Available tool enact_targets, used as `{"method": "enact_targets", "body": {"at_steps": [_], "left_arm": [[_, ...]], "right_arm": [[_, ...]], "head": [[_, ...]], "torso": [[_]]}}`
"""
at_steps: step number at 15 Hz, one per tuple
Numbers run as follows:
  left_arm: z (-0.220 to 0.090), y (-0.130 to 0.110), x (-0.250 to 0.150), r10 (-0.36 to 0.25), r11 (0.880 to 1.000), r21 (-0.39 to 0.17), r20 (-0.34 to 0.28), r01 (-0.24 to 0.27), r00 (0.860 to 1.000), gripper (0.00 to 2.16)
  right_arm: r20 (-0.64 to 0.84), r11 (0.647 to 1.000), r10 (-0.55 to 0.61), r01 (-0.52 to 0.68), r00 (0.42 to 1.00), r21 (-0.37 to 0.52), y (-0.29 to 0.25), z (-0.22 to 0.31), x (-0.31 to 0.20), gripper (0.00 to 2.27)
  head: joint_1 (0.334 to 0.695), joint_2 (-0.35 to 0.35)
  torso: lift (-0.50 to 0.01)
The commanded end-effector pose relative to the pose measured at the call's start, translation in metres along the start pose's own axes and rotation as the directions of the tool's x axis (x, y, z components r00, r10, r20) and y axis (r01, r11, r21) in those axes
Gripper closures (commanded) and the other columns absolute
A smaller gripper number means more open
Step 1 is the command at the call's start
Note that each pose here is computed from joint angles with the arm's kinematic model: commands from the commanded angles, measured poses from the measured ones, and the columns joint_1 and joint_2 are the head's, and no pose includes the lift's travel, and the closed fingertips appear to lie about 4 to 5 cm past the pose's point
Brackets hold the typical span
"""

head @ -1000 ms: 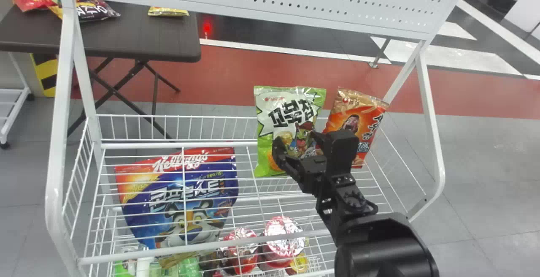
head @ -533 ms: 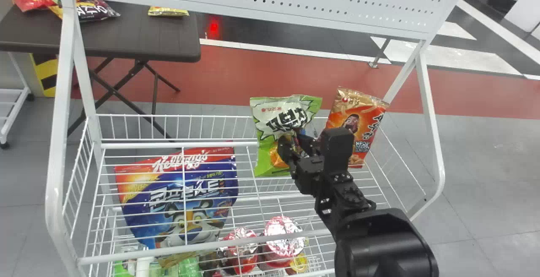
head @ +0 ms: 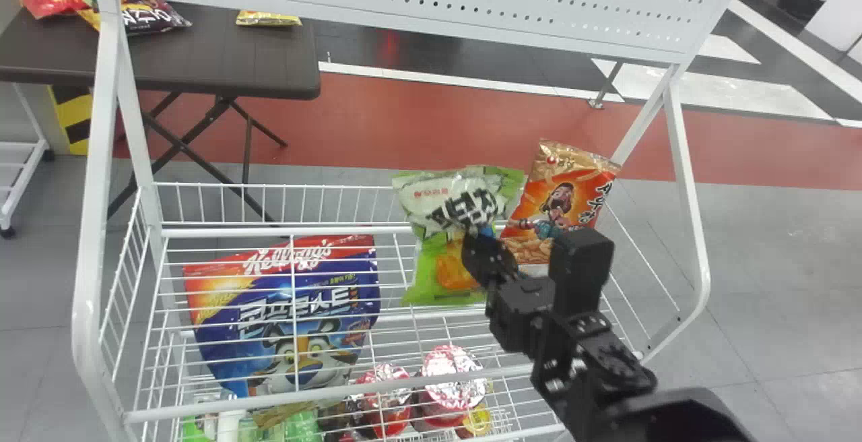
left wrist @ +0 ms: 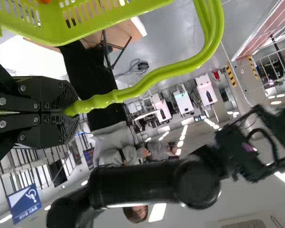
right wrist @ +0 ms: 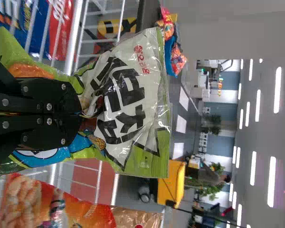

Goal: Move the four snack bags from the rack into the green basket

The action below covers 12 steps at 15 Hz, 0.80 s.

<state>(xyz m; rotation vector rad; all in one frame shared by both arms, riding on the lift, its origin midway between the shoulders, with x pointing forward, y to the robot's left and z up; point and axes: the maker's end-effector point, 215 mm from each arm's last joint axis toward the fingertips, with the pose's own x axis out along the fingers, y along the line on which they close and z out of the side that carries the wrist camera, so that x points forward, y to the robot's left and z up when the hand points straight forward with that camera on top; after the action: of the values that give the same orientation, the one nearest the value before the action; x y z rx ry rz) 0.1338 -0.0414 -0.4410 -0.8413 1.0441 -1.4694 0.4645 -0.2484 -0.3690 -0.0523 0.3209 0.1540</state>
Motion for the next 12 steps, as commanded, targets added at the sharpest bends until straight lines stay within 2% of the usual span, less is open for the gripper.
{"method": "enact_targets", "body": {"at_steps": [1, 2, 4, 5, 7, 9, 12], "left_arm": [[0.001, 0.000, -0.001, -0.005, 1.000, 0.003, 0.006, 0.005, 1.000, 1.47], [0.002, -0.001, -0.001, -0.006, 1.000, 0.004, 0.007, 0.006, 1.000, 1.47], [0.002, 0.000, 0.000, -0.007, 1.000, 0.003, 0.006, 0.007, 1.000, 1.47], [0.003, -0.001, 0.000, -0.008, 1.000, 0.006, 0.009, 0.008, 1.000, 1.47], [0.003, -0.001, 0.000, -0.008, 1.000, 0.006, 0.009, 0.008, 1.000, 1.47], [0.003, -0.001, 0.000, -0.011, 1.000, 0.009, 0.009, 0.011, 1.000, 1.47], [0.004, -0.001, 0.002, -0.008, 1.000, 0.011, 0.007, 0.008, 1.000, 1.47]], "right_arm": [[-0.101, 0.997, 0.047, -0.041, 0.994, 0.060, 0.018, -0.022, -0.050, 2.19], [-0.165, 0.995, 0.078, -0.066, 0.983, 0.075, 0.028, -0.037, -0.070, 2.19], [-0.358, 0.976, 0.180, -0.121, 0.916, 0.179, 0.048, -0.088, -0.115, 2.19], [-0.388, 0.974, 0.191, -0.123, 0.902, 0.191, 0.053, -0.100, -0.127, 2.19], [-0.505, 0.959, 0.244, -0.129, 0.828, 0.251, 0.063, -0.141, -0.156, 2.19], [-0.582, 0.956, 0.256, -0.112, 0.772, 0.272, 0.066, -0.176, -0.182, 2.19], [-0.680, 0.920, 0.351, -0.104, 0.644, 0.377, 0.092, -0.225, -0.226, 2.19]], "head": [[0.695, -0.350], [0.695, -0.350], [0.695, -0.350], [0.695, -0.350], [0.695, -0.350], [0.695, -0.350], [0.695, -0.350]], "torso": [[0.000], [0.000], [0.000], [0.000], [0.000], [0.000], [0.000]]}}
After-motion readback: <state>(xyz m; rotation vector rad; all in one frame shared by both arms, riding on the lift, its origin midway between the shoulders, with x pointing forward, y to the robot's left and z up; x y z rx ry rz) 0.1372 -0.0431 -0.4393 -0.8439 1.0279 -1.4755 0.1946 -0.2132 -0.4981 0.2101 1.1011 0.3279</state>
